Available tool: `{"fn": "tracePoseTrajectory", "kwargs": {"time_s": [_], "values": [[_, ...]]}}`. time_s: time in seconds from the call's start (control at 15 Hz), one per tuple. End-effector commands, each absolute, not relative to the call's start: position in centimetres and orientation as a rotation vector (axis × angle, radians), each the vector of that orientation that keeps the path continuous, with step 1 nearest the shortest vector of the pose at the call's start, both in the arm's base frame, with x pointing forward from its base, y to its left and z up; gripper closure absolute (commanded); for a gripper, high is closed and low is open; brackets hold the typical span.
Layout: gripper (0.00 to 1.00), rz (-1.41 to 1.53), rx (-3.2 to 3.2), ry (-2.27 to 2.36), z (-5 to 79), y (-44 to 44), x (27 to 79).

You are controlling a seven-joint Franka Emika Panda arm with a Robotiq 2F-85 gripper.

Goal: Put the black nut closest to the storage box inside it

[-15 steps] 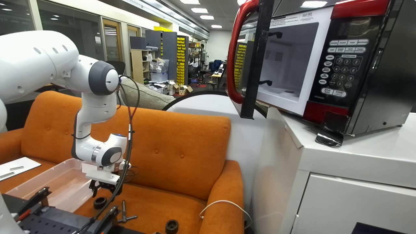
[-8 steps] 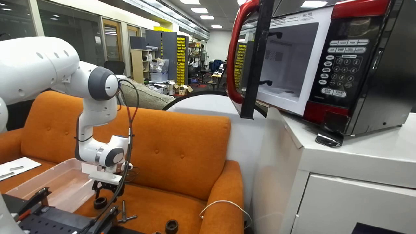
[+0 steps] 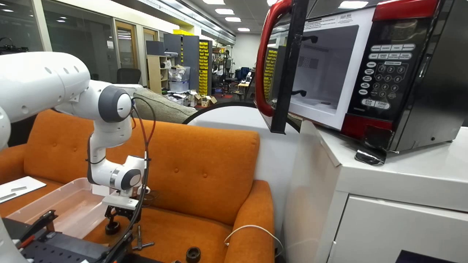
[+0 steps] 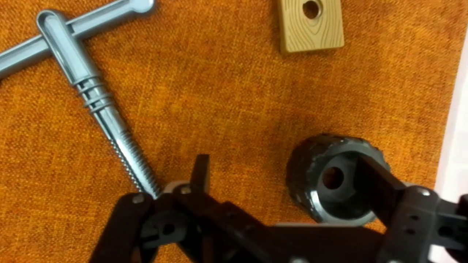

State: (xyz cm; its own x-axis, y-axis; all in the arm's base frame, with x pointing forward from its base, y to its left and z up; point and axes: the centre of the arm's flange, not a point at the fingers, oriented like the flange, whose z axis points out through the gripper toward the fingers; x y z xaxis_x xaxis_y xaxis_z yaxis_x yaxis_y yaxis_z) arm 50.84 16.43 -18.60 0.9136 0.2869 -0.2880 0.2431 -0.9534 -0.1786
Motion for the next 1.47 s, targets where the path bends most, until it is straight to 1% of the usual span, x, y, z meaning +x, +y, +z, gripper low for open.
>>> {"fn": "tracePoseTrajectory", "kwargs": {"time_s": [0.0, 0.07, 0.13, 0.2, 0.33, 0.87, 1.0, 1.4], "values": [[0.0, 0.514, -2.956, -0.414, -19.8, 17.3, 51.6], [0.02, 0.518, -2.958, -0.409, -20.0, 17.3, 51.5], [0.23, 0.518, -2.961, -0.405, -20.1, 17.4, 51.6], [0.27, 0.516, -2.964, -0.4, -20.3, 17.3, 51.5], [0.4, 0.511, -2.969, -0.394, -20.4, 17.1, 51.6], [0.96, 0.491, -2.965, -0.398, -19.5, 17.2, 51.8], [0.94, 0.485, -2.968, -0.396, -18.9, 16.9, 51.6], [0.94, 0.445, -2.987, -0.402, -15.0, 15.9, 50.9]]}}
